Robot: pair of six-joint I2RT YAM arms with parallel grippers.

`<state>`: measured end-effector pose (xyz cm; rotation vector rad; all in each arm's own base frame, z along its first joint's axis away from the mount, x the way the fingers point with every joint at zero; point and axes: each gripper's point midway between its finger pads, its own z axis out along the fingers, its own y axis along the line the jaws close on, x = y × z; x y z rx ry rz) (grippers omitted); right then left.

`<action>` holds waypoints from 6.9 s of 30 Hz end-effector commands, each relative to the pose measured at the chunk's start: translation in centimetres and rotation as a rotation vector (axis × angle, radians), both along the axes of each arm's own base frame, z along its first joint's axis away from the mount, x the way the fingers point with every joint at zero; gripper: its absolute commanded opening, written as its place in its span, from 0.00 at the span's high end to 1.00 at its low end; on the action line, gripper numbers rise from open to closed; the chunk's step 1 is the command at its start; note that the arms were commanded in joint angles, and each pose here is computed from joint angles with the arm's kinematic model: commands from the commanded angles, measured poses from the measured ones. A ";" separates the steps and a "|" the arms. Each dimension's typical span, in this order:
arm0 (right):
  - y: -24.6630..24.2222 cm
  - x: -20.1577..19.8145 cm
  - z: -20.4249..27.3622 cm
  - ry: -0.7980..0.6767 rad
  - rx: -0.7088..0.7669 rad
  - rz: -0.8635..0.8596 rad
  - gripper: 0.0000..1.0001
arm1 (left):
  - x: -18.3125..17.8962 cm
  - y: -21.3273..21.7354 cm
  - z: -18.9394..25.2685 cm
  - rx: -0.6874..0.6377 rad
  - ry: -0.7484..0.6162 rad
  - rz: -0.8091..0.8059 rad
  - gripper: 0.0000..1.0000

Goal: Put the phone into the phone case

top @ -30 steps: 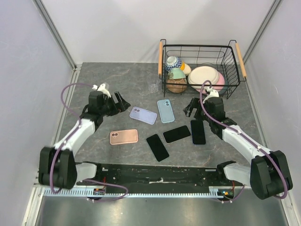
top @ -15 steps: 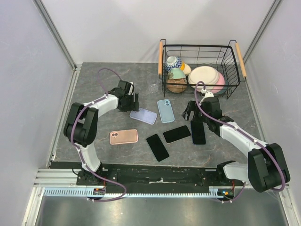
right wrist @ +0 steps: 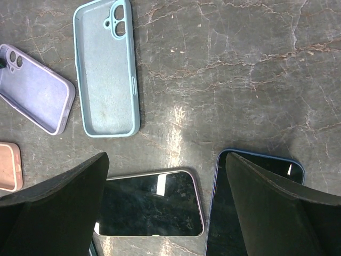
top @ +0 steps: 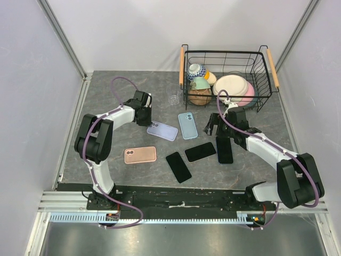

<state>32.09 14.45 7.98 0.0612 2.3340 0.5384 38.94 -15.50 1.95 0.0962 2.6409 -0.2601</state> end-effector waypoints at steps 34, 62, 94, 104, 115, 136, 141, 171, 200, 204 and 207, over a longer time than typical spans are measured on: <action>3.9 1.6 0.5 -0.009 0.031 0.109 0.02 | -4.8 0.2 1.9 0.023 -0.021 -0.037 0.80; 2.2 0.8 0.6 0.021 -0.070 0.086 0.02 | -14.4 -16.3 9.7 -0.707 -0.100 -0.377 0.27; 0.2 -5.5 -6.3 0.286 -0.192 0.056 0.07 | -17.9 -19.0 -0.8 -0.519 0.260 -0.254 0.31; 0.3 -8.2 -8.9 0.405 -0.170 0.077 0.10 | -16.8 -20.6 -3.1 -0.564 0.278 -0.190 0.32; 1.8 -9.4 -10.3 0.488 -0.165 0.154 0.16 | -12.6 -19.4 -2.0 -0.596 0.203 -0.105 0.31; 5.1 -5.9 -3.5 0.252 -0.084 0.097 0.05 | -12.0 -15.1 1.1 -0.650 0.155 -0.159 0.32; 2.5 -5.5 -1.5 0.187 -0.043 0.013 0.02 | -12.6 -15.6 1.4 -0.656 0.164 -0.206 0.33; 0.7 -12.5 -6.8 0.437 0.261 -0.061 0.12 | -14.7 -16.9 -0.6 -0.664 0.285 -0.294 0.37; 1.7 -12.0 -6.6 0.401 0.332 -0.031 0.14 | -16.0 -20.9 0.5 -0.857 0.344 -0.379 0.98; 1.6 -11.8 -6.4 0.390 0.324 -0.029 0.13 | -15.9 -20.8 0.4 -0.842 0.341 -0.371 0.98; 1.5 -11.6 -6.2 0.377 0.313 -0.024 0.13 | -15.7 -20.7 0.4 -0.827 0.332 -0.372 0.98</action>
